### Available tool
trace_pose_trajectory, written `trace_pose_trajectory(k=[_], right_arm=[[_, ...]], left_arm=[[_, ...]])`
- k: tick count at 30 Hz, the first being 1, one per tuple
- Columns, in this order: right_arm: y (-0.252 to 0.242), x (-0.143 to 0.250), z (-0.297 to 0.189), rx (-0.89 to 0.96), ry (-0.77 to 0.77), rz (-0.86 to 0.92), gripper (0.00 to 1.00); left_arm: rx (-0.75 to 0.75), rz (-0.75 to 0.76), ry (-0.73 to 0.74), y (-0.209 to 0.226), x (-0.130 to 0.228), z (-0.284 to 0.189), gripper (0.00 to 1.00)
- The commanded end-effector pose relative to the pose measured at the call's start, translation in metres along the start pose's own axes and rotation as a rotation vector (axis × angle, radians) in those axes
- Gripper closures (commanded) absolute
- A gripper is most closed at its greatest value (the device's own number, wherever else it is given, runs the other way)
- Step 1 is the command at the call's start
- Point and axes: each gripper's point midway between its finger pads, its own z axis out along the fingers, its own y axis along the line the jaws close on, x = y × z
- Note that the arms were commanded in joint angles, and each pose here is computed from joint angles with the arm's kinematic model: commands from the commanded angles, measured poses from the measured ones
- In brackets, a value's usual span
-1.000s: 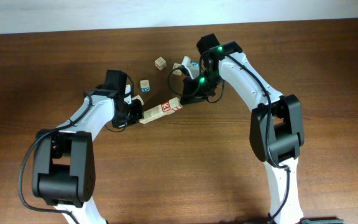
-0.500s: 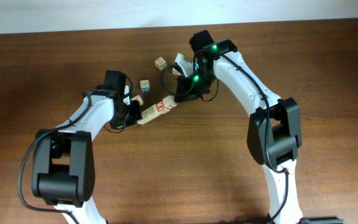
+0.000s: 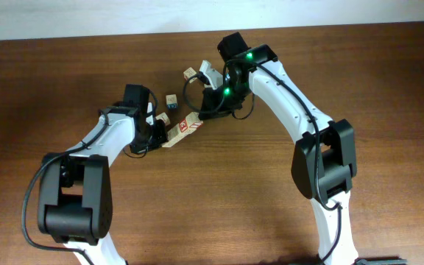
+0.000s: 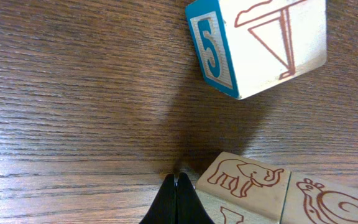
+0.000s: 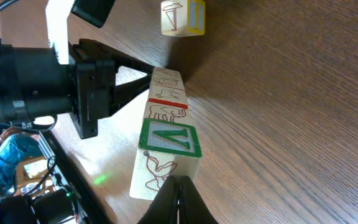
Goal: Rotate 5 blocks
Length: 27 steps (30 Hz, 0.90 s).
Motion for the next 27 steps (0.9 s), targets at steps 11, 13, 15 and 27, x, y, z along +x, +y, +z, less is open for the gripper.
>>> trace_pose_trajectory(k=[11,13,15,27], right_arm=[[0.0417,0.0173,0.0384,-0.069,0.086,-0.046,0.95],[0.0424,0.0176,0.039,-0.069,0.088,-0.043,0.95],[0.0427,0.0176,0.0401,-0.063,0.088,-0.043,0.95],[0.0436,0.0167,0.0419,-0.056,0.085,-0.044,0.96]], left_arm=[[0.208,0.047,0.029,-0.0522,0.007,-0.0122,1.0],[0.208,0.047,0.029,-0.0522,0.007,-0.0122,1.0],[0.208,0.047,0.029,-0.0522,0.007,-0.0122,1.0],[0.199,0.053,0.029,-0.0506,0.0073,-0.0119,1.0]])
